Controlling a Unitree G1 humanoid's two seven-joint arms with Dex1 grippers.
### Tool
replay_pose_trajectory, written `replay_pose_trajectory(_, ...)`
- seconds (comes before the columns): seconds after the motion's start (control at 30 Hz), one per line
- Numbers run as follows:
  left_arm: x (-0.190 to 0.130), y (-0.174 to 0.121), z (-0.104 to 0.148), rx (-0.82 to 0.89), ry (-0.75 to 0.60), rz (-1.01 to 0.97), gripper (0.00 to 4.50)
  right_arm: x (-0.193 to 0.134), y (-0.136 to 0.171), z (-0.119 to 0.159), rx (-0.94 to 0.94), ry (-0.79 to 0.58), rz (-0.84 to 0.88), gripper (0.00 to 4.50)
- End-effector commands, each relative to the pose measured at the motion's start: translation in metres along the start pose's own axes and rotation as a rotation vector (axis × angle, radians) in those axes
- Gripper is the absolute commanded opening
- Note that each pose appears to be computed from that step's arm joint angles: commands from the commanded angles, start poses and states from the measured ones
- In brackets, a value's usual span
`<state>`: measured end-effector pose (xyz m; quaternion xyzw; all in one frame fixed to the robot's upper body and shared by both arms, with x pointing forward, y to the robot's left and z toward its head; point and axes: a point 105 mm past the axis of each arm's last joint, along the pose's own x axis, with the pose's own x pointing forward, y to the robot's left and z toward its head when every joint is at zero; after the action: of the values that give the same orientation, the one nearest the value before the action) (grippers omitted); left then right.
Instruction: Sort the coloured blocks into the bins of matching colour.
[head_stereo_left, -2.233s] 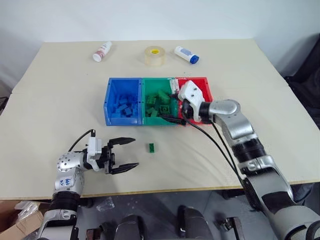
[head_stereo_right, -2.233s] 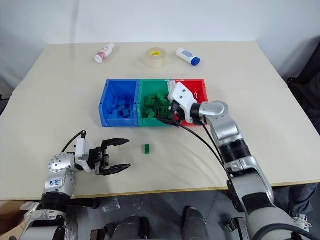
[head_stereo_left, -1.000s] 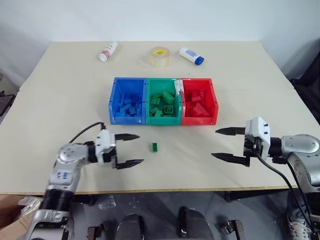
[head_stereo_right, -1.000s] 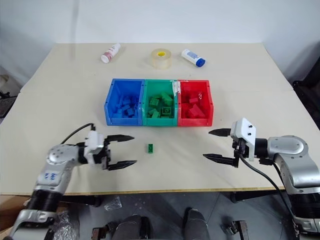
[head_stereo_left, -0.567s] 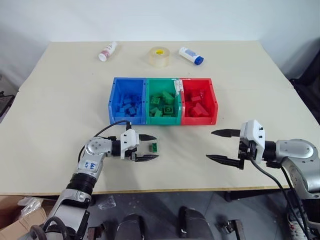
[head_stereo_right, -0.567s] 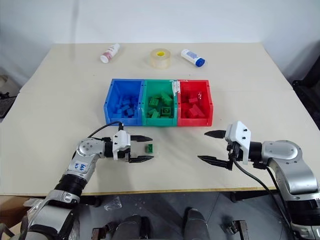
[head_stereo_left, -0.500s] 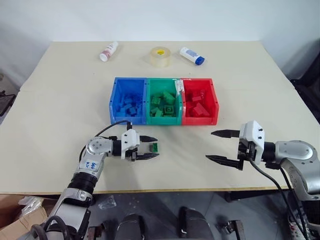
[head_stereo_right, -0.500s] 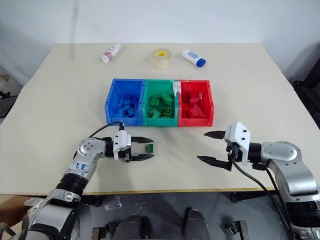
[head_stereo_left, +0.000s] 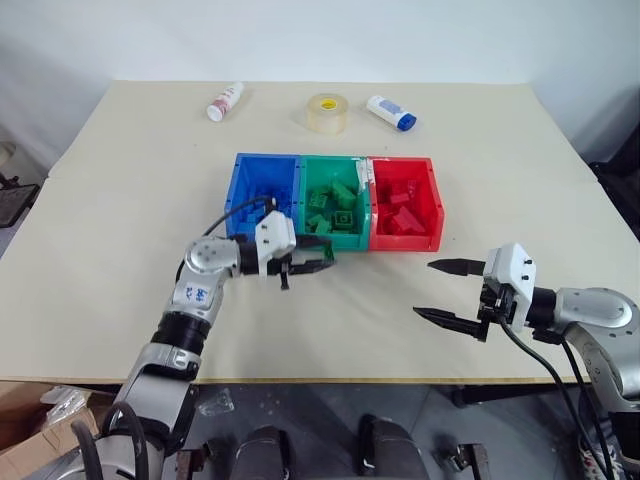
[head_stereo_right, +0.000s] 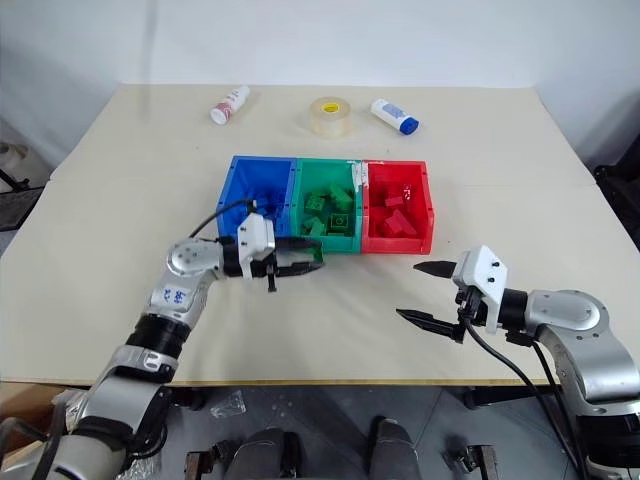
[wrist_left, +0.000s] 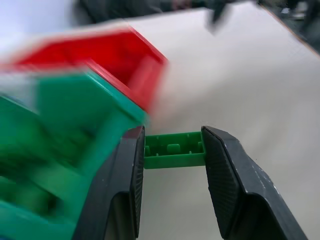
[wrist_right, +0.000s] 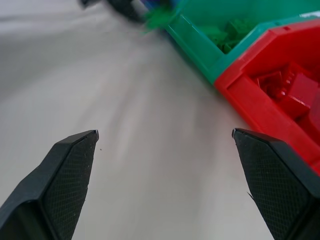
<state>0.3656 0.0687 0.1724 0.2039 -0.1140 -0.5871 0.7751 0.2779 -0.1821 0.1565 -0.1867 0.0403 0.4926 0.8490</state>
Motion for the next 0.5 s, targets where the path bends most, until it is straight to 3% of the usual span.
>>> replay_pose_trajectory(0.03,0.012,0.029,0.014,0.058,0.001,0.112,1.4,-0.003,0.001,0.014,-0.039,-0.045,-0.019,4.5)
replay_pose_trajectory(0.1,0.02,0.038,0.021,0.097,-0.016,0.135,1.4,-0.002,0.001,0.014,-0.039,-0.048,-0.023,4.5)
replay_pose_trajectory(0.27,0.028,0.047,0.02,0.097,-0.008,0.157,3.01,-0.002,0.001,0.016,-0.041,-0.052,-0.031,4.5)
replay_pose_trajectory(0.43,0.013,0.049,0.019,0.086,-0.015,0.142,4.49,-0.003,0.0,0.016,-0.045,-0.051,-0.034,4.5)
replay_pose_trajectory(0.5,0.001,0.046,0.019,0.06,-0.037,0.109,4.49,-0.003,0.0,0.016,-0.046,-0.05,-0.032,4.5)
